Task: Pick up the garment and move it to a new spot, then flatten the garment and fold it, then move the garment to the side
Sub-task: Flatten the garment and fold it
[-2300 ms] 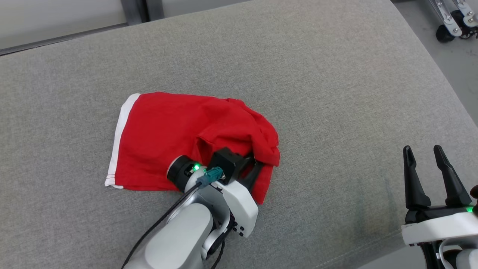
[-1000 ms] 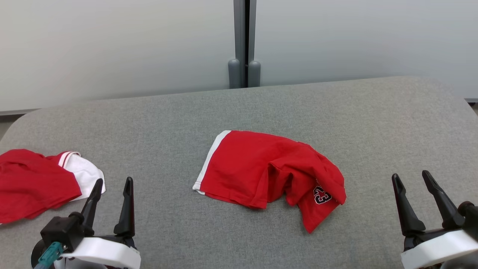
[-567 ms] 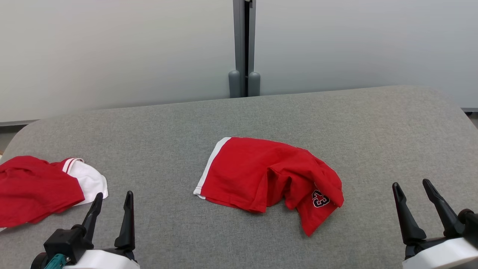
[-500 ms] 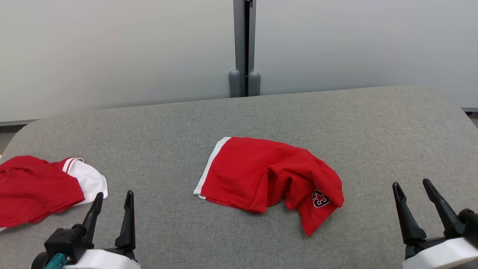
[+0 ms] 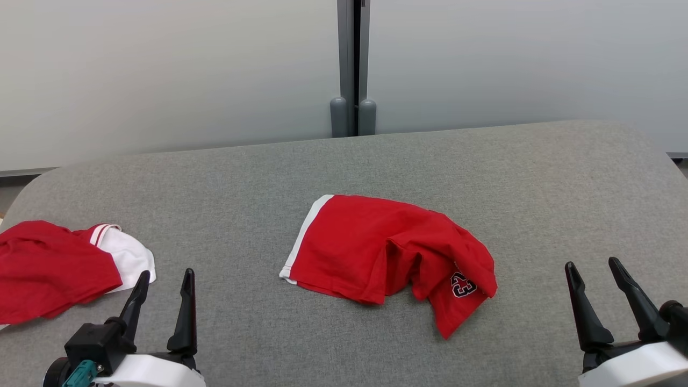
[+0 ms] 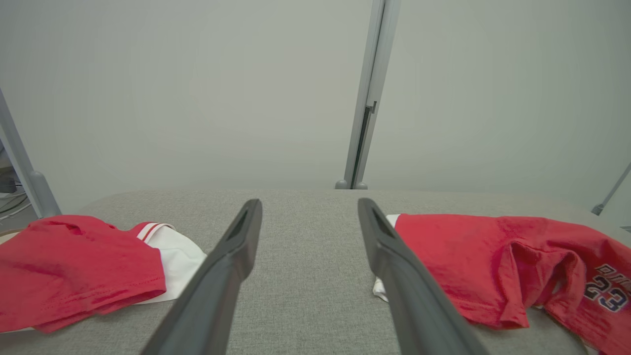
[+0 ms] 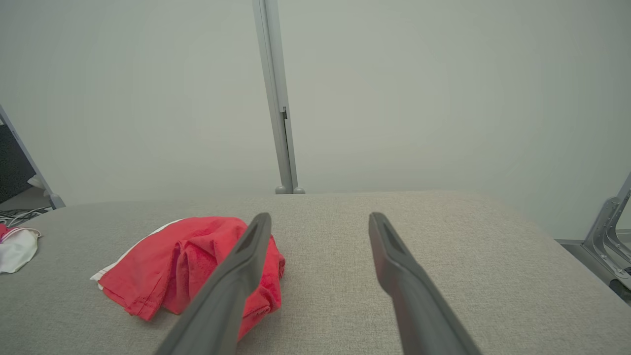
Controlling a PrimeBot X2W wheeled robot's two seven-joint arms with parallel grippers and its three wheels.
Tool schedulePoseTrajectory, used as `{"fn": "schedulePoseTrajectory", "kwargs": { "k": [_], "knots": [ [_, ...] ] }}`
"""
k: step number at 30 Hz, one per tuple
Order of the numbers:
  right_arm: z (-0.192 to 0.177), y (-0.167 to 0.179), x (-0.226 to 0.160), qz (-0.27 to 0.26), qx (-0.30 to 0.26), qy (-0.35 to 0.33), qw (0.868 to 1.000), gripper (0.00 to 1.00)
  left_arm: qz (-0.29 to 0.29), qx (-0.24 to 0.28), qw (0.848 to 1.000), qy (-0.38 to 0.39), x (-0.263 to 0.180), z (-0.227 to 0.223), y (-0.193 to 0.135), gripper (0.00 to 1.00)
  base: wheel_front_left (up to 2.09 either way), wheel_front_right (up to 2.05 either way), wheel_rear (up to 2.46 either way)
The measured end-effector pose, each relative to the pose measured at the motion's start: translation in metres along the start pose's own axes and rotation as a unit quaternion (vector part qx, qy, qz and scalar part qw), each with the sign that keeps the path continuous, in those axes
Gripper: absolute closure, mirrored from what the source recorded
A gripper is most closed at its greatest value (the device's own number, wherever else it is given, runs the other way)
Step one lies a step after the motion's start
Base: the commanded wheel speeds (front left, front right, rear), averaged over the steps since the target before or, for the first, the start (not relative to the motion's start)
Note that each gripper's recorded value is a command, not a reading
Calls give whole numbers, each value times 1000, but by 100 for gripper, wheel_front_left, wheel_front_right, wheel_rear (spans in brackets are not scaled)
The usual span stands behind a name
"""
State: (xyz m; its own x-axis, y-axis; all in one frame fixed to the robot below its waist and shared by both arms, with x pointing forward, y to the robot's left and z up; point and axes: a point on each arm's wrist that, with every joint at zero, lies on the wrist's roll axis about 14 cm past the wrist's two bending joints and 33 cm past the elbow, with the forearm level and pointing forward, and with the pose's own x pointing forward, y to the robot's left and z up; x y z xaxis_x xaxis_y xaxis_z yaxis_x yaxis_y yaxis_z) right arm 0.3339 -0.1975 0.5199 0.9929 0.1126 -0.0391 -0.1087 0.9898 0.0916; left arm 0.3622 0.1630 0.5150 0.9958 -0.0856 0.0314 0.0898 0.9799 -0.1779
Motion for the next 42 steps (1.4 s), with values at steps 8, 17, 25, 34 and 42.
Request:
{"fn": "schedulePoseTrajectory", "kwargs": {
  "k": [8,17,25,34,42],
  "knots": [
    [-5,1,5,2,1,9,1000,0,-18,1,1000,14,5,-5,-15,0,0,0,0],
    [-15,-8,21,-7,5,24,1000,0,-183,-28,979,82,37,-42,-129,0,0,0,0],
    [-26,-31,18,-46,14,36,998,0,-279,-28,940,193,37,-116,-192,0,0,0,0],
    [-41,-53,11,-85,19,51,995,0,-279,11,926,252,44,-165,-189,100,0,0,0],
    [-40,-52,17,-84,26,42,995,0,-263,38,948,178,57,-134,-169,100,0,0,0]
  ]
}}
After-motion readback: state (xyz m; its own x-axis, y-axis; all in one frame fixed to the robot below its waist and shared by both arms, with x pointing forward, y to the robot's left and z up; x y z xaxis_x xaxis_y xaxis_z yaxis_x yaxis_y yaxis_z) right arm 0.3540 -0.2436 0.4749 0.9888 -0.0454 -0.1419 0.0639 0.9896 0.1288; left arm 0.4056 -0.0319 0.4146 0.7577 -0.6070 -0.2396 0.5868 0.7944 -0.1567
